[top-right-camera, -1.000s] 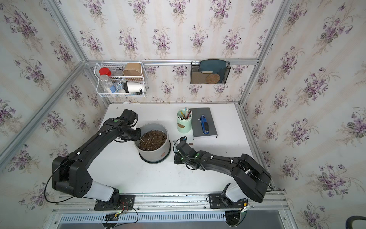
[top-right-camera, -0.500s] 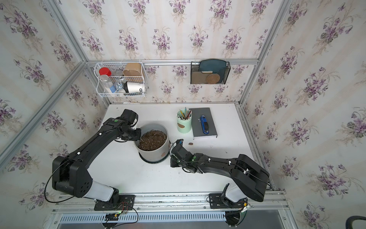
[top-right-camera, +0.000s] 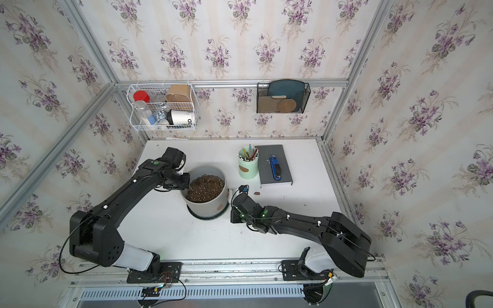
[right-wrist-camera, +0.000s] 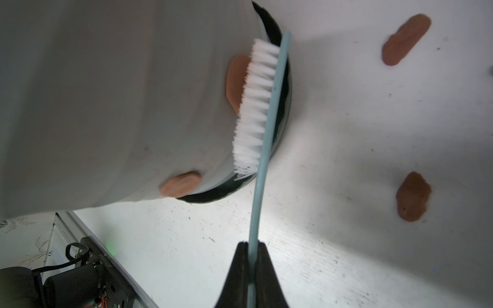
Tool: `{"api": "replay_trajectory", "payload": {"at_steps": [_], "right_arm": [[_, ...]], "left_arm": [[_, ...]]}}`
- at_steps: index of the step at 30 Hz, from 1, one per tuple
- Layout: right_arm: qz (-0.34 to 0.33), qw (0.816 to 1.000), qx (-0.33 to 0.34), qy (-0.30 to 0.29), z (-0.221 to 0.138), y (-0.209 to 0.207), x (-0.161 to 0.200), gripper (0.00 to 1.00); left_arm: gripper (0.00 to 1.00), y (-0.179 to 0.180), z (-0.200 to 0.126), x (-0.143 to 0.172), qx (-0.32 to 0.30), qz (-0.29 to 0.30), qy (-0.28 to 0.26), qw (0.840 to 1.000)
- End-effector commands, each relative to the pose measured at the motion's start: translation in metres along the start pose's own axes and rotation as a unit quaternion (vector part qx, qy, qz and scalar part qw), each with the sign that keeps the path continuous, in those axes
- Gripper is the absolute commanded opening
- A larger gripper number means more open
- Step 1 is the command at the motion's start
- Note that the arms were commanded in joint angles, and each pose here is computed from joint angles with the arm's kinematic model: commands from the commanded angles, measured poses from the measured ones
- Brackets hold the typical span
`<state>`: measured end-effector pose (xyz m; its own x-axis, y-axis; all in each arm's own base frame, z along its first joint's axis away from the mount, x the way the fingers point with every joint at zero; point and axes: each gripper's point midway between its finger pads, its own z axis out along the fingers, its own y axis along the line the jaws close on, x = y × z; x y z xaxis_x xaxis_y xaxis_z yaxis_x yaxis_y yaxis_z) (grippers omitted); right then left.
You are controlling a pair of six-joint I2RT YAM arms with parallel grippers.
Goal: Scrub the dried mud off the ceramic pot
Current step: Brush off the soil from the pot.
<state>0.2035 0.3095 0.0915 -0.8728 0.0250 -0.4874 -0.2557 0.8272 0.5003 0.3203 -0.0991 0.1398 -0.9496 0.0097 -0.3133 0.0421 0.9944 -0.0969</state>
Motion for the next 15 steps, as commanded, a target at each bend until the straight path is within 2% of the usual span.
{"api": "replay_trajectory", "payload": {"at_steps": [1, 10, 15], "right_arm": [[-0.007, 1.000, 0.002, -0.027, -0.007, 0.000, -0.010, 0.00], [0.007, 0.999, 0.044, -0.023, -0.011, -0.031, -0.003, 0.00], [0.004, 1.000, 0.031, -0.006, 0.000, -0.024, 0.000, 0.00]], "left_arm": [[0.00, -0.004, 0.003, 0.009, 0.014, -0.011, 0.020, 1.000], [0.00, -0.002, 0.003, 0.010, 0.009, -0.013, 0.019, 1.000], [0.00, -0.001, 0.000, 0.010, 0.008, -0.012, 0.017, 1.000]]}}
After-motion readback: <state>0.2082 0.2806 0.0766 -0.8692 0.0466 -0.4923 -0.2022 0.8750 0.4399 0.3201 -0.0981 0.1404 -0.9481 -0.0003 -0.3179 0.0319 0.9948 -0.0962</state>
